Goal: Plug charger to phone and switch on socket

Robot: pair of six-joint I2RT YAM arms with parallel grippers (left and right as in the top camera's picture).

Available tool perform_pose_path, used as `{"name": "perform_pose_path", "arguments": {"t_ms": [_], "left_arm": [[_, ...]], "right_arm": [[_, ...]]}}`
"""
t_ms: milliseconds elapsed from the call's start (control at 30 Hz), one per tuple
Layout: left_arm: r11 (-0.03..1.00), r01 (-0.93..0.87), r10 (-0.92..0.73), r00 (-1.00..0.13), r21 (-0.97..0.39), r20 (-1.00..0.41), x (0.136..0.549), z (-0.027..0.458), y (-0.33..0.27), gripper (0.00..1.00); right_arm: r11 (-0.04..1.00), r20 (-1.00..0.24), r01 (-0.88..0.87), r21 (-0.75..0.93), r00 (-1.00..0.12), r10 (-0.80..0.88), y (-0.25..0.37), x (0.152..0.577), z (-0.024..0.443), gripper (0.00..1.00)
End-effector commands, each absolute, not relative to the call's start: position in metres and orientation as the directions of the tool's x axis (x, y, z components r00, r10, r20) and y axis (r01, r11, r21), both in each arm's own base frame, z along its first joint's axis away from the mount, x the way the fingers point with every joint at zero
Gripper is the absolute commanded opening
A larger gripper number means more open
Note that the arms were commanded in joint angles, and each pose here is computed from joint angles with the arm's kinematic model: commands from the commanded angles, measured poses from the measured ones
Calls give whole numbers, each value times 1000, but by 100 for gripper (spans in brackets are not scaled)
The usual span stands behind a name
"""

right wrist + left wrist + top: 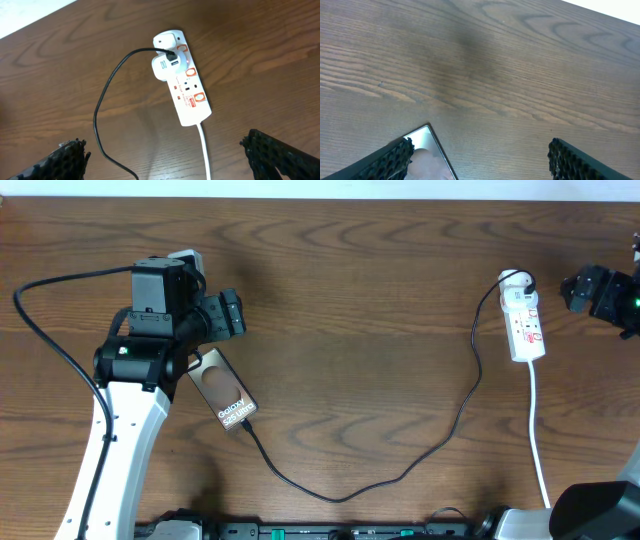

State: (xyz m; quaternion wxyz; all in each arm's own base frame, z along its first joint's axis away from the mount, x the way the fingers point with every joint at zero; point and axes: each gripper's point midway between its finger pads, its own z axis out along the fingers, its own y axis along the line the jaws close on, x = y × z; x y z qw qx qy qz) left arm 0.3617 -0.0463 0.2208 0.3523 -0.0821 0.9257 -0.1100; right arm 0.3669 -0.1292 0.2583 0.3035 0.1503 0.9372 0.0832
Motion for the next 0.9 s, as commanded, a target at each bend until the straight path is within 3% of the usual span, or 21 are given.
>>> {"name": "perform_pose_path", "arguments": {"t_ms": [0,733,867], "left_arm": [[968,-68,-214,-725,-242,-655,364,228,-44,88],[969,-69,-210,-738,-238,-641,352,230,-44,88],[972,-85,-214,-695,-218,-686,343,246,-36,88]], "right_arm": [[940,-550,233,248,-765,335,-127,367,263,99],[940,-550,234,248,-765,335,-127,367,263,99],[940,-550,233,248,-765,335,-127,367,263,99]]}}
